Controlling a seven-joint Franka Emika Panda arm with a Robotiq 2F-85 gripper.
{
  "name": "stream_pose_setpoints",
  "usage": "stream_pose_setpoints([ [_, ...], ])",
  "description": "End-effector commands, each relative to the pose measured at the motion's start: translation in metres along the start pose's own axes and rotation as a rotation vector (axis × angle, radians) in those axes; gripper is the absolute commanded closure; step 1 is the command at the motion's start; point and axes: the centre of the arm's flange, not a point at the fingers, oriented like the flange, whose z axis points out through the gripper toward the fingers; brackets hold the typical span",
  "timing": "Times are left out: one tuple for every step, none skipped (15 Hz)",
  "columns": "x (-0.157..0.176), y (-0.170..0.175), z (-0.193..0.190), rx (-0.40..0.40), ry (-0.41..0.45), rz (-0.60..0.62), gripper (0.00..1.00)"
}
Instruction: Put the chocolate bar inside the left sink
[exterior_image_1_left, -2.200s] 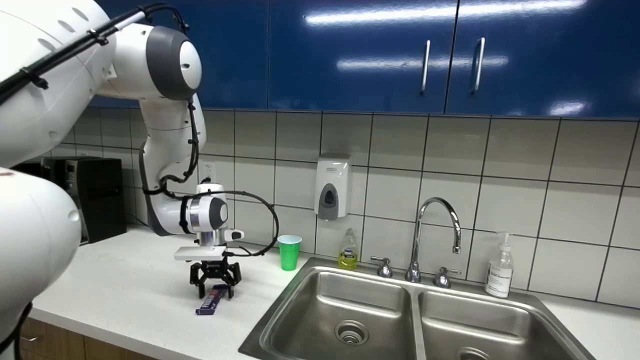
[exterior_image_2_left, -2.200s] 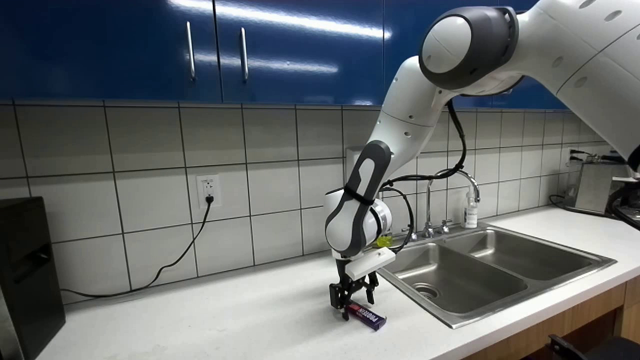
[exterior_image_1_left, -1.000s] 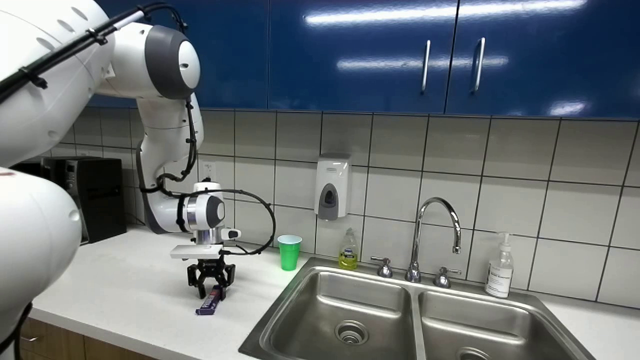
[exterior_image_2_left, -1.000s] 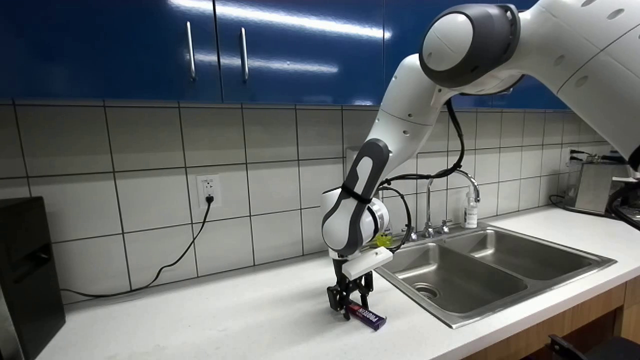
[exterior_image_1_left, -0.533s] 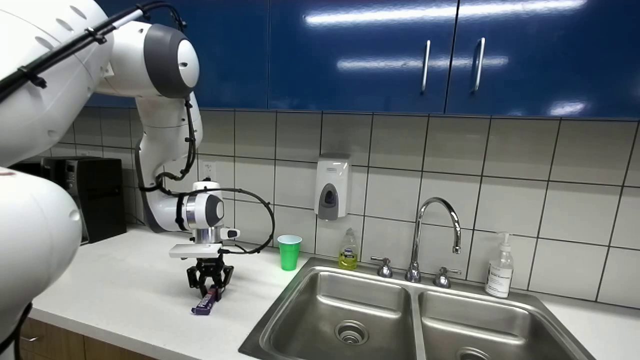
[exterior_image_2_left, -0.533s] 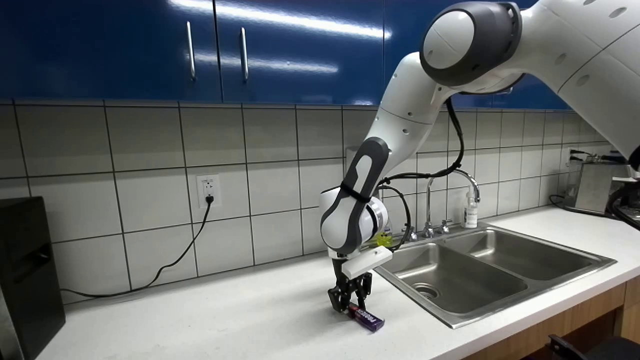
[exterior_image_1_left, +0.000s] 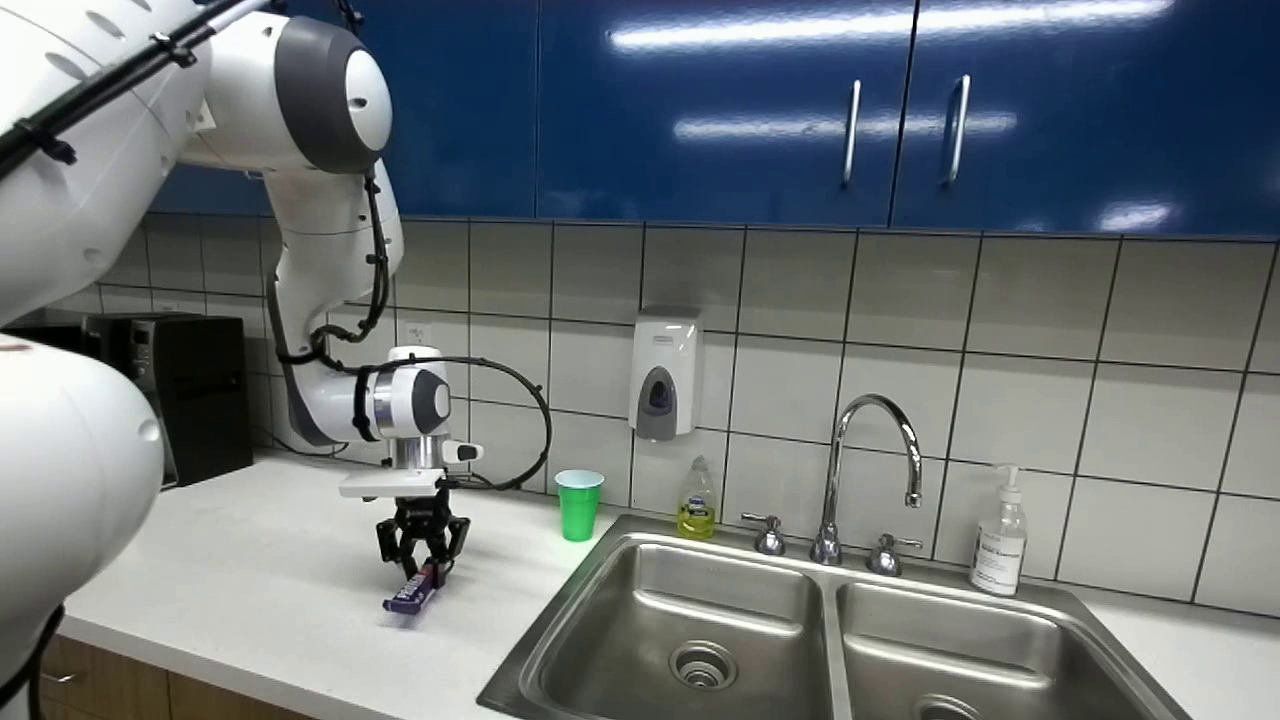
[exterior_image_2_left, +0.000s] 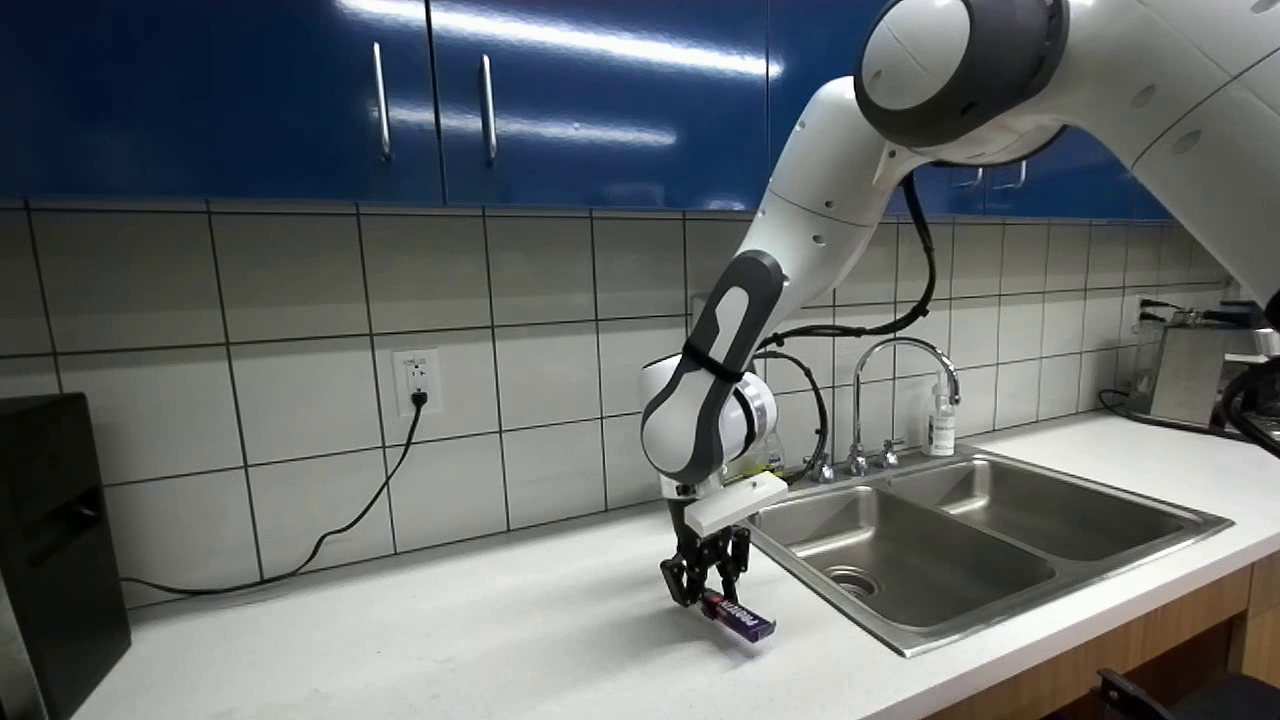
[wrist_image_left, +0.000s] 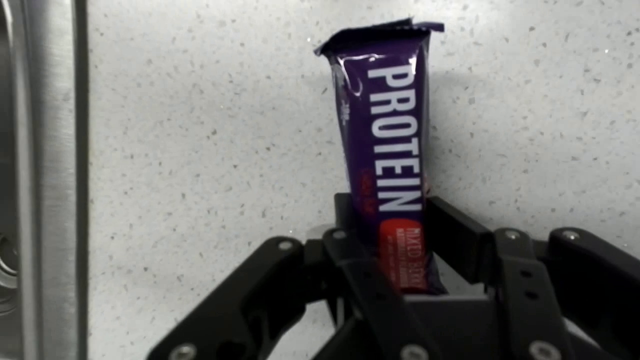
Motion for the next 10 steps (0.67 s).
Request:
stream_pose_setpoints([
  [-0.028, 0.007, -0.054, -0.020, -0.013, 0.038, 0.85],
  [-0.033, 0.009, -0.065, -0.024, -0.013, 0.043, 0.85],
  [-0.038, 0.010, -0.074, -0.027, -0.015, 0.047, 0.85],
  [-0.044, 0.013, -0.084, -0.028, -0.018, 0.053, 0.85],
  [-0.049, 0.015, -0.092, -0.029, -0.021, 0.059, 0.85],
  [-0.054, 0.018, -0.099, -0.028, -0.023, 0.067, 0.85],
  [-0.058, 0.020, -0.105, -0.028, -0.027, 0.073, 0.85],
  [-0.063, 0.024, -0.110, -0.027, -0.029, 0.085, 0.85],
  [-0.066, 0.029, -0.113, -0.026, -0.032, 0.099, 0.85],
  [-0.070, 0.034, -0.116, -0.026, -0.033, 0.112, 0.85],
])
